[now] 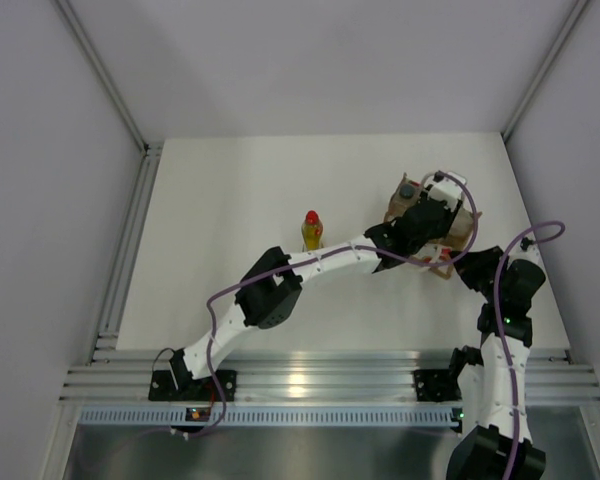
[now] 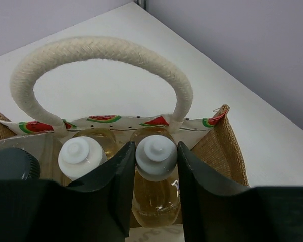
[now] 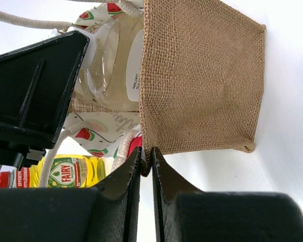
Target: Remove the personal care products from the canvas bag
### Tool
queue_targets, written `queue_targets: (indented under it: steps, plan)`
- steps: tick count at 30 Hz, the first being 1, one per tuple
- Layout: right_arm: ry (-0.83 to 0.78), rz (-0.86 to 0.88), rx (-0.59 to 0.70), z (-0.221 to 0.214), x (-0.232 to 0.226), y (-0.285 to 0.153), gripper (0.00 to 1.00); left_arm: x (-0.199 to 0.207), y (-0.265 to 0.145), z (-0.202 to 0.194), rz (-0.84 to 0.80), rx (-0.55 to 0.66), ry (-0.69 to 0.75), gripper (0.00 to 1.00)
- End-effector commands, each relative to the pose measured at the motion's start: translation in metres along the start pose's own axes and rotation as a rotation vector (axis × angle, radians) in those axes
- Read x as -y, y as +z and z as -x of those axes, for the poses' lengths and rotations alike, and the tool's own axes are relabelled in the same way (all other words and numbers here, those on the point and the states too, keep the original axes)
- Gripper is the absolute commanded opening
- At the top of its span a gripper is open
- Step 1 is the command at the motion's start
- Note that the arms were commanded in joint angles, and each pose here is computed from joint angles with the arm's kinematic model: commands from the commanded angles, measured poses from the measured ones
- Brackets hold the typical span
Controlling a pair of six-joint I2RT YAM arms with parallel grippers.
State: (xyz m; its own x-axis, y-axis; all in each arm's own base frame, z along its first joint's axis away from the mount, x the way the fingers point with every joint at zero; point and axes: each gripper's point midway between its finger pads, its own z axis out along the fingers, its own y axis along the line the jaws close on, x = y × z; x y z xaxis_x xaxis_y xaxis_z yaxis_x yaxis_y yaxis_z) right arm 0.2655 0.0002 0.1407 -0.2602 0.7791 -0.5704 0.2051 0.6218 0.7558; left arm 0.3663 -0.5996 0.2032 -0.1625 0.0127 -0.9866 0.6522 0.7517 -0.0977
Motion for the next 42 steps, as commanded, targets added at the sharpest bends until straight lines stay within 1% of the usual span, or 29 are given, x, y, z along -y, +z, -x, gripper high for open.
queue_targets:
  steps: [1, 2, 3, 4, 5, 6, 16, 21, 23, 26, 27, 30, 33, 34, 36, 39, 40, 42]
  plan:
    - [-0.011, 0.010, -0.030, -0.001, -0.006, -0.004, 0.10, -0.003, 0.002, 0.012, 0.018, 0.022, 0.010, 0.33]
    - [-0.009, 0.009, -0.030, -0.001, -0.005, -0.004, 0.10, -0.003, 0.002, 0.013, 0.015, 0.023, 0.010, 0.29]
    - [-0.008, 0.008, -0.030, -0.001, -0.006, -0.004, 0.10, -0.002, 0.002, 0.011, 0.010, 0.021, 0.010, 0.21]
    - [-0.006, 0.007, -0.031, -0.001, -0.005, -0.004, 0.10, -0.001, 0.002, 0.011, 0.006, 0.019, 0.010, 0.16]
    - [-0.006, 0.008, -0.032, -0.001, -0.006, -0.004, 0.10, -0.001, 0.002, 0.011, 0.001, 0.018, 0.010, 0.07]
    - [-0.005, 0.005, -0.031, -0.001, -0.005, -0.004, 0.10, 0.000, 0.002, 0.012, -0.001, 0.021, 0.007, 0.00]
    - [-0.009, 0.000, -0.026, 0.000, -0.004, -0.003, 0.10, 0.008, -0.003, 0.030, -0.035, 0.044, 0.011, 0.00]
    - [-0.009, -0.003, -0.025, 0.000, -0.004, -0.003, 0.10, 0.008, -0.008, 0.051, -0.038, 0.070, 0.008, 0.00]
    - [-0.007, -0.006, -0.023, 0.000, -0.002, -0.003, 0.10, 0.008, -0.009, 0.054, -0.037, 0.068, 0.017, 0.00]
    - [-0.008, -0.009, -0.024, 0.000, -0.002, -0.003, 0.10, 0.006, -0.008, 0.049, -0.029, 0.050, 0.037, 0.00]
    - [-0.006, -0.011, -0.024, -0.001, -0.001, -0.003, 0.10, 0.006, -0.006, 0.042, -0.027, 0.035, 0.042, 0.05]
    - [-0.005, -0.013, -0.023, -0.001, -0.001, -0.003, 0.10, 0.006, -0.005, 0.023, -0.036, -0.017, 0.052, 0.05]
    - [-0.007, -0.010, -0.022, 0.000, -0.001, -0.003, 0.10, 0.008, -0.003, 0.000, -0.052, -0.070, 0.058, 0.09]
    - [-0.007, -0.010, -0.020, 0.000, -0.001, -0.003, 0.10, 0.007, -0.004, -0.010, -0.048, -0.101, 0.068, 0.15]
    - [-0.004, -0.011, -0.023, -0.001, -0.001, -0.003, 0.10, 0.005, -0.005, -0.018, -0.041, -0.128, 0.076, 0.19]
    - [-0.004, -0.009, -0.021, -0.001, -0.002, -0.003, 0.10, 0.003, -0.005, -0.024, -0.034, -0.146, 0.083, 0.27]
    - [-0.004, -0.009, -0.021, -0.001, -0.002, -0.003, 0.10, 0.002, -0.005, -0.026, -0.031, -0.153, 0.089, 0.34]
    - [-0.002, -0.010, -0.022, -0.001, -0.001, -0.003, 0.10, 0.001, -0.005, -0.027, -0.027, -0.152, 0.091, 0.36]
